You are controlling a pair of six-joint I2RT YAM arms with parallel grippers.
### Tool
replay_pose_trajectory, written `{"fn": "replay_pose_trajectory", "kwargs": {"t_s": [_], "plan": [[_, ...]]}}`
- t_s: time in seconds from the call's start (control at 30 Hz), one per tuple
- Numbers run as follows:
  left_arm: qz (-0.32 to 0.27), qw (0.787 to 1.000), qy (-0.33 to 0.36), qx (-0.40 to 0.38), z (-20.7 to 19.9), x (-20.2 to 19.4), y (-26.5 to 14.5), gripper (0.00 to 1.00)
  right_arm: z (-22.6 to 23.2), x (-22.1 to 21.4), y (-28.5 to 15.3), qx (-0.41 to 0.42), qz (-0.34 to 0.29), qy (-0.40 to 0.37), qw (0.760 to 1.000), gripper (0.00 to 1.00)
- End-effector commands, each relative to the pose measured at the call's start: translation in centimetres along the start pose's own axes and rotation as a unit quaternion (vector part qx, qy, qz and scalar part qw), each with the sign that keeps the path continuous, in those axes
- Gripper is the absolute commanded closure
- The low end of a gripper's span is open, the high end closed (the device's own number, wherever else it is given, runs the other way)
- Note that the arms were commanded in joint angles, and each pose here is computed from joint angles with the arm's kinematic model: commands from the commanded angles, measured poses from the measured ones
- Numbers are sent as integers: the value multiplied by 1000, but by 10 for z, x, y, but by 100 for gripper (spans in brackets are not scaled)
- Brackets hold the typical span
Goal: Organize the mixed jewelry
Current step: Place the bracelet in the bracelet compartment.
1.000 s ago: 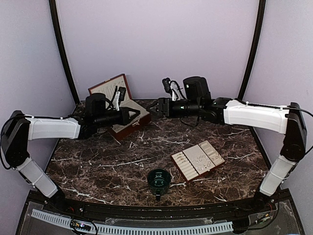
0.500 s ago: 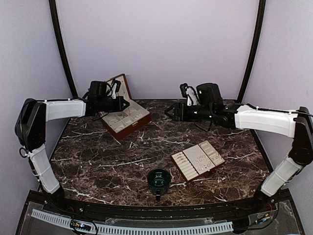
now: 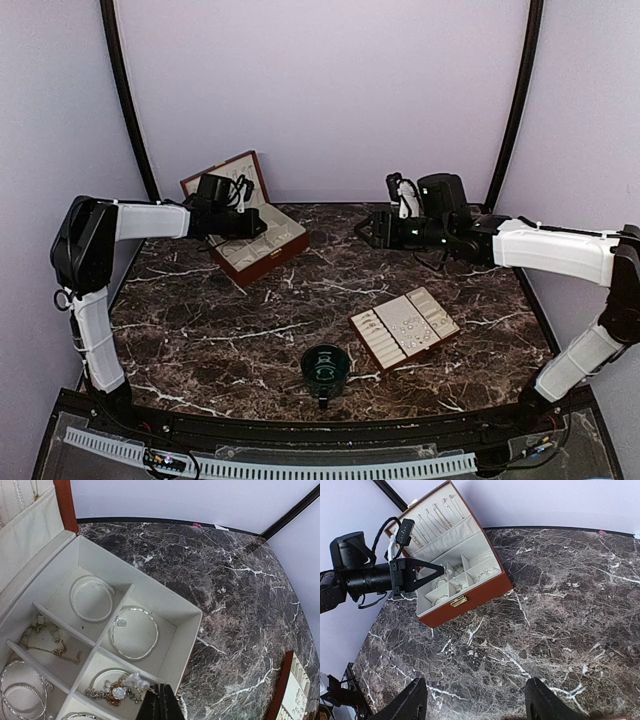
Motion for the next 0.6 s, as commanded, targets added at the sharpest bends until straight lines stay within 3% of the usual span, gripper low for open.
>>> {"fn": "replay_pose_trajectory", "kwargs": {"t_s": [0.0,0.47,0.57], "plan": [[-9,1000,3,10,5,9,-2,100,-4,7,-3,-8,-14,-3,1000,32],[16,1000,-3,13,20,0,8,100,-3,9,0,-3,-13,0,1000,32],[18,1000,-7,15,20,0,8,88,-2,11,-1,-3,-16,0,1000,32]]}}
Point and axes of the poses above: each gripper's point midway between its finger pads, its own y axis out along the fingers, its own z axis along the line the jaws close on, x = y × z, the point moved 4 cm from there along -y, back along the fingers, and after that the axes turned 10 degrees about -y, right-handed, at the moved point
